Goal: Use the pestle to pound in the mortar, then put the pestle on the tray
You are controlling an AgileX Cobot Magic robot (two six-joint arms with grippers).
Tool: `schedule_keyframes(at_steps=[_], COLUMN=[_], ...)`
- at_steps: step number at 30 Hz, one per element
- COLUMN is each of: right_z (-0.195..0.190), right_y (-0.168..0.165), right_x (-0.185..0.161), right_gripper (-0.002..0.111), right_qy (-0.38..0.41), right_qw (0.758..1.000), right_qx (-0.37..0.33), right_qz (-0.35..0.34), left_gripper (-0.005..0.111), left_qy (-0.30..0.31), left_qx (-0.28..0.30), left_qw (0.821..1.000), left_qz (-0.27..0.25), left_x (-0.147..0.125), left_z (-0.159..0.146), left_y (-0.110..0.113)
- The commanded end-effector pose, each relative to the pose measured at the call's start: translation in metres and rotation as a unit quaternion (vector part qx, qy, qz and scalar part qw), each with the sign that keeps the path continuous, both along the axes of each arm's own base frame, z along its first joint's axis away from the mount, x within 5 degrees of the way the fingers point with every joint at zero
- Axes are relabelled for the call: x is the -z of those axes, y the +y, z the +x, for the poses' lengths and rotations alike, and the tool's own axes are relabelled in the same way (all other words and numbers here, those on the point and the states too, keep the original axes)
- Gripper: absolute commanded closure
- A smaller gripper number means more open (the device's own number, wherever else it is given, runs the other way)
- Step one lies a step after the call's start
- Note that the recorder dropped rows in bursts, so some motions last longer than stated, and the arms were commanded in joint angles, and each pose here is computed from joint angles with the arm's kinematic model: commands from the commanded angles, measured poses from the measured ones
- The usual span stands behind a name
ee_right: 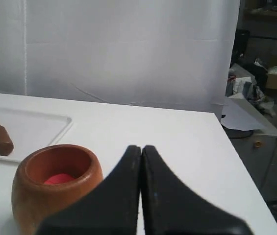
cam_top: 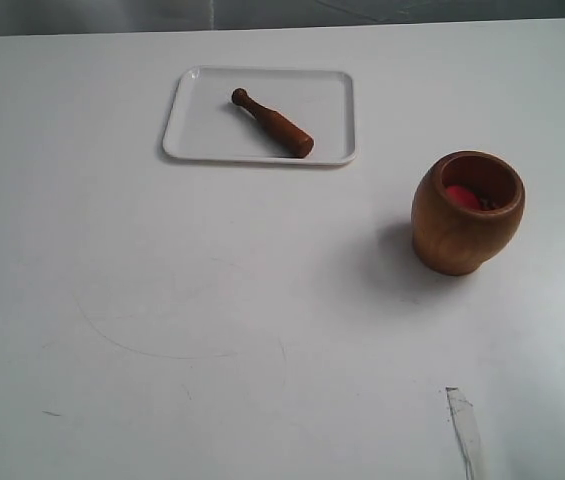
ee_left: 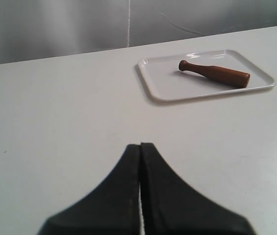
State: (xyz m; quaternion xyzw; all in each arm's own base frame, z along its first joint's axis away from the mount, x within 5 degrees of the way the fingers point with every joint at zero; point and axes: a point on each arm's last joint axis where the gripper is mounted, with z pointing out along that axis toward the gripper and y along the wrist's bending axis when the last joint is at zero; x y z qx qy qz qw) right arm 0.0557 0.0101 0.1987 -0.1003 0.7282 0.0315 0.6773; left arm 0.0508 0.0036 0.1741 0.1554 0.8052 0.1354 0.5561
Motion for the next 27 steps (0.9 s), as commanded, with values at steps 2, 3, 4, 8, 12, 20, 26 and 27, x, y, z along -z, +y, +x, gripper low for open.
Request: schedule_keyframes(at_steps=[2, 3, 4, 8, 12, 20, 26, 27], right_z=[0.0, 0.0, 0.0, -0.0001, -0.0001, -0.0001, -0.0001, -0.0001], right_y=[-0.0021, -0.0019, -0.0018, -0.0016, -0.0016, -0.0016, -0.0016, -0.0016], right_x=[-0.0004, -0.0004, -0.0004, -0.0004, -0.0004, -0.0004, -0.0004, -0.0004], right_gripper=[0.108, 0.108, 0.108, 0.108, 0.108, 0.108, 0.108, 0.108], right_qy=[-0.003, -0.002, -0.001, 0.0, 0.0, 0.0, 0.0, 0.0], right_qw=[0.999, 0.999, 0.999, 0.999, 0.999, 0.999, 0.999, 0.999], right_qx=[0.021, 0.02, 0.02, 0.019, 0.019, 0.019, 0.019, 0.019], right_qz=[0.024, 0.028, 0.037, 0.045, 0.045, 0.045, 0.045, 0.045], left_gripper=[0.107, 0.107, 0.107, 0.107, 0.107, 0.107, 0.107, 0.107], left_qy=[-0.002, -0.002, -0.002, -0.002, -0.002, -0.002, -0.002, -0.002], left_qx=[0.003, 0.003, 0.003, 0.003, 0.003, 0.003, 0.003, 0.003], left_qw=[1.0, 1.0, 1.0, 1.0, 1.0, 1.0, 1.0, 1.0], left_qz=[-0.007, -0.007, -0.007, -0.007, -0.007, -0.007, -0.007, -0.007], left_x=[-0.0001, -0.0001, -0.0001, -0.0001, -0.0001, -0.0001, -0.0001, -0.0001], left_z=[0.0001, 0.0001, 0.0001, 0.0001, 0.0001, 0.0001, 0.0001, 0.0001], left_y=[-0.0007, -0.0007, -0.0007, -0.0007, -0.0007, -0.0007, -0.0007, -0.0007])
